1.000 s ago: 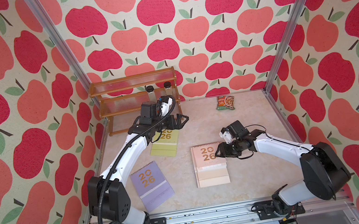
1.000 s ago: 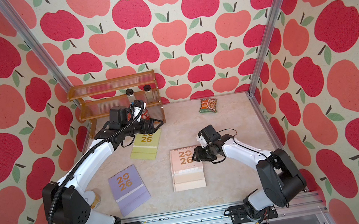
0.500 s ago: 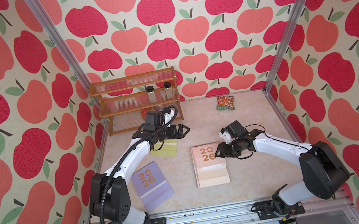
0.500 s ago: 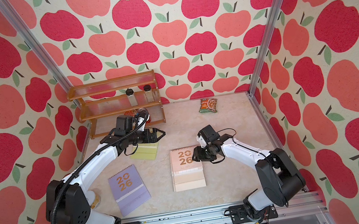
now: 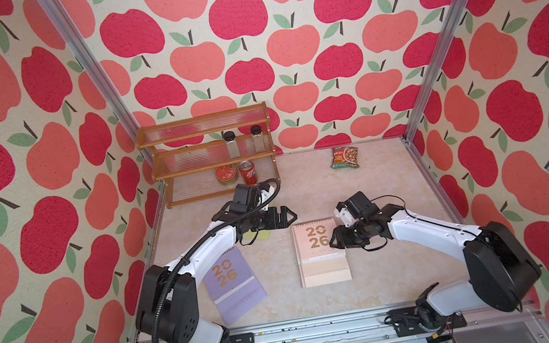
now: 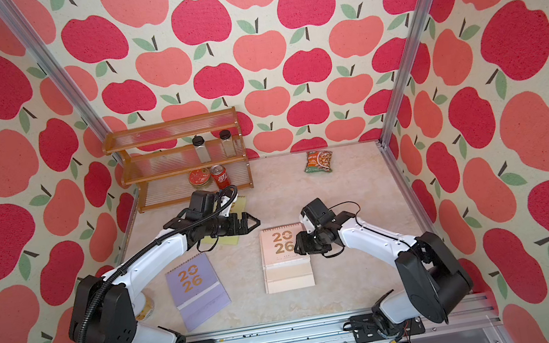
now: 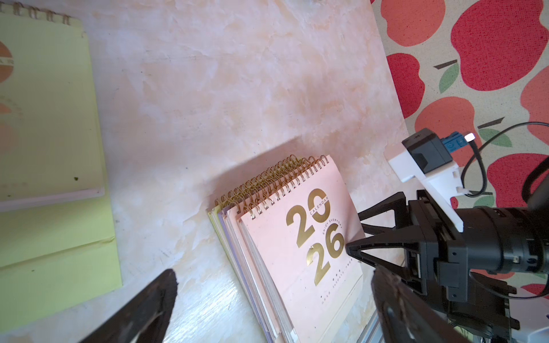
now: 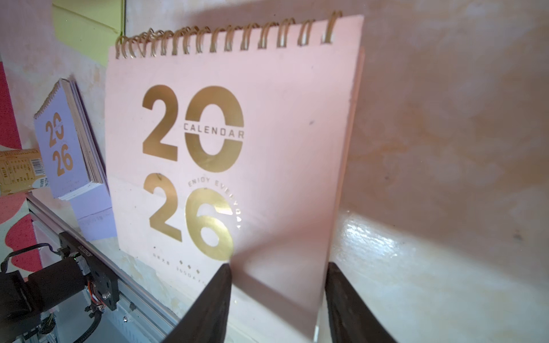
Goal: Stack the calendars
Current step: Adjust the calendar at the calendar.
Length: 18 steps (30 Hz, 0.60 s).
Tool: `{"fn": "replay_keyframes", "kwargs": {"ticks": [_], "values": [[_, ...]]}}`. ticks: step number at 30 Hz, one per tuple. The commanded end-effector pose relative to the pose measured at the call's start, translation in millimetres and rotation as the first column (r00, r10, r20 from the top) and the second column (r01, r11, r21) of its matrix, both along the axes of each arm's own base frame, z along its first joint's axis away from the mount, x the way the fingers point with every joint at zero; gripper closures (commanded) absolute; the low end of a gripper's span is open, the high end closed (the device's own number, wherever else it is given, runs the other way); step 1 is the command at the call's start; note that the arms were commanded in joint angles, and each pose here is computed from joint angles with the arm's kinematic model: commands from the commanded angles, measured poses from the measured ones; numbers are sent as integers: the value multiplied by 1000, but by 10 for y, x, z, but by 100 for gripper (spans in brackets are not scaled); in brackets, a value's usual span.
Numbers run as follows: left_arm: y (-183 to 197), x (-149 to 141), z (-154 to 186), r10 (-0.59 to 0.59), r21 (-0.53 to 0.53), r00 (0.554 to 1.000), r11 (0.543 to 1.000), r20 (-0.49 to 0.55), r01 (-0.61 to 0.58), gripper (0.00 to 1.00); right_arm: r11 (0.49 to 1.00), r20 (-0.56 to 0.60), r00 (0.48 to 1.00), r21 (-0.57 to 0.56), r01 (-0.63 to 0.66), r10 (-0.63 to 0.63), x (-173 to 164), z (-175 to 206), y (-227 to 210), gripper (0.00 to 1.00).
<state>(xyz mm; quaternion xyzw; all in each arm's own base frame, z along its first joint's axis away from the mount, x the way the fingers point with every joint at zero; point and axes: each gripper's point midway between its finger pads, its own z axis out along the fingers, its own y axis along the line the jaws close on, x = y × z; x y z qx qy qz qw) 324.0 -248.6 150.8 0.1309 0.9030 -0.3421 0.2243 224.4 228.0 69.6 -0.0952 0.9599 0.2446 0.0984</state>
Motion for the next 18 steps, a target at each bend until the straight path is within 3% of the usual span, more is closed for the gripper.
{"fn": "replay_keyframes", "kwargs": {"ticks": [1, 18], "values": [[13, 18, 42, 21, -5, 1000, 1000, 5, -21, 1, 1000, 1, 1000, -14, 11, -11, -26, 1, -2, 48], [23, 14, 33, 22, 4, 1000, 1000, 8, -22, 0, 1000, 23, 1000, -21, 19, -19, 106, 68, -41, 48]]}}
